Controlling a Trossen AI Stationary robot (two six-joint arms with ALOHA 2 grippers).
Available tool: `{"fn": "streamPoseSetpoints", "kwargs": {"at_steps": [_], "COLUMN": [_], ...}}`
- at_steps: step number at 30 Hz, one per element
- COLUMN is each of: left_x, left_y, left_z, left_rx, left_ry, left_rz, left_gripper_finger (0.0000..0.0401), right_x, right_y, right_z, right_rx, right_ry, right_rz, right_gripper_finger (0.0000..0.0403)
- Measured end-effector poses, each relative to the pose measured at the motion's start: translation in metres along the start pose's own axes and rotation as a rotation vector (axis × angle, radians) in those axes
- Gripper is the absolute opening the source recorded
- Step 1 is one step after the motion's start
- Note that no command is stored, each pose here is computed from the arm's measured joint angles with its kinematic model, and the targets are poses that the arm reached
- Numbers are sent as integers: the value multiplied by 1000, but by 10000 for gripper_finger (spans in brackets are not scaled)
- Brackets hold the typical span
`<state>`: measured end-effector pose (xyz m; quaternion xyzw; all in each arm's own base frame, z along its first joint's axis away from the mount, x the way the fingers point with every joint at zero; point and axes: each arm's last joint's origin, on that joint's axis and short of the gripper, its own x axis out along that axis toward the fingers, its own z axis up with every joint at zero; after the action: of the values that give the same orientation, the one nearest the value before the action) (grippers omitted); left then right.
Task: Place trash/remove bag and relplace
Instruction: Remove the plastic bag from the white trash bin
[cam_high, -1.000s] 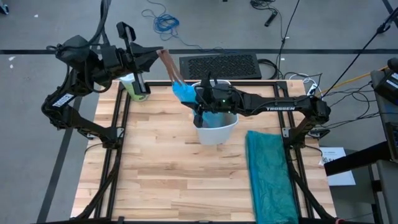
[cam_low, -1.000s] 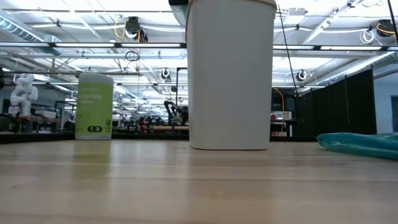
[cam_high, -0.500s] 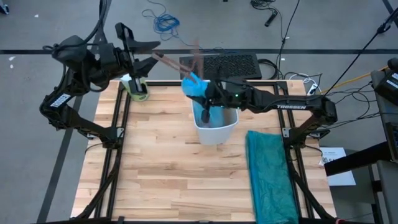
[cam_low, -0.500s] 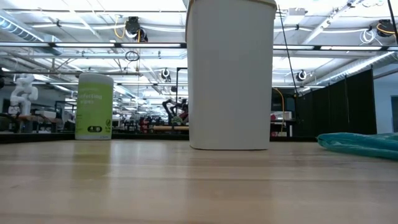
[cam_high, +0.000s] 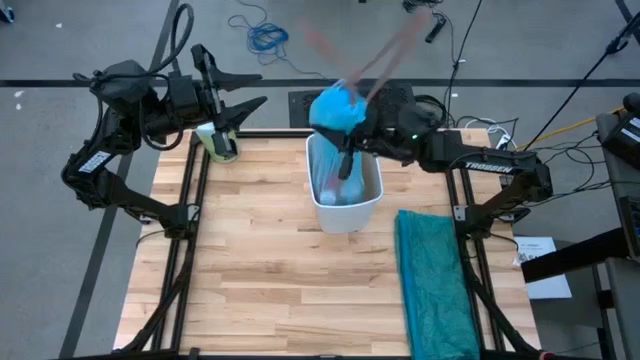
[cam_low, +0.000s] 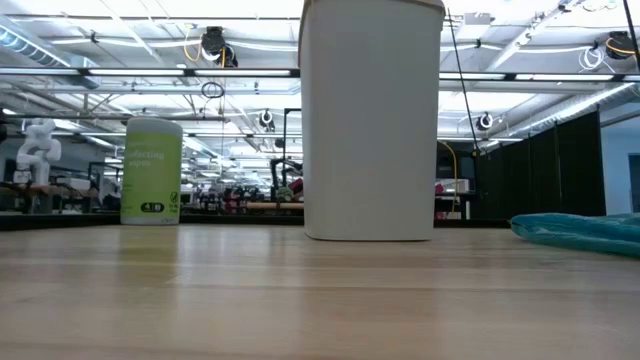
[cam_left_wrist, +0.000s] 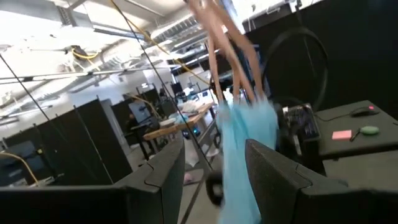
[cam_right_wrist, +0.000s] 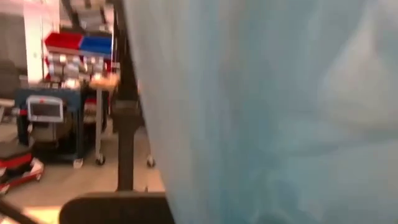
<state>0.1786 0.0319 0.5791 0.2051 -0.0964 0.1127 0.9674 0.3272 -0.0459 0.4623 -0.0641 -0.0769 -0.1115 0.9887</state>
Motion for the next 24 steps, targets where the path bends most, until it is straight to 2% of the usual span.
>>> {"fn": "streamPoseSetpoints", "kwargs": {"at_steps": [4, 7, 14, 19, 24], "left_x": [-8, -13, -21, -21, -25], "left_y": [1, 4, 8, 5, 3], "left_z": [2, 3, 4, -4, -3], "left_rx": [1, 9, 4, 14, 10], "left_ry": [12, 40, 83, 178, 151], "left_rz": [13, 86, 180, 173, 72], "left_gripper_finger": [164, 164, 152, 119, 83], "right_x": [-4, -8, 3, 18, 27], "right_y": [-4, -6, -6, 2, 4], "right_z": [31, 50, 73, 86, 106], "right_rx": [-10, -5, 30, 17, 20], "right_ry": [-91, -150, -227, -244, -262], "right_rz": [-10, -14, 43, 83, 146], "right_gripper_finger": [0, 0, 0, 0, 0]}}
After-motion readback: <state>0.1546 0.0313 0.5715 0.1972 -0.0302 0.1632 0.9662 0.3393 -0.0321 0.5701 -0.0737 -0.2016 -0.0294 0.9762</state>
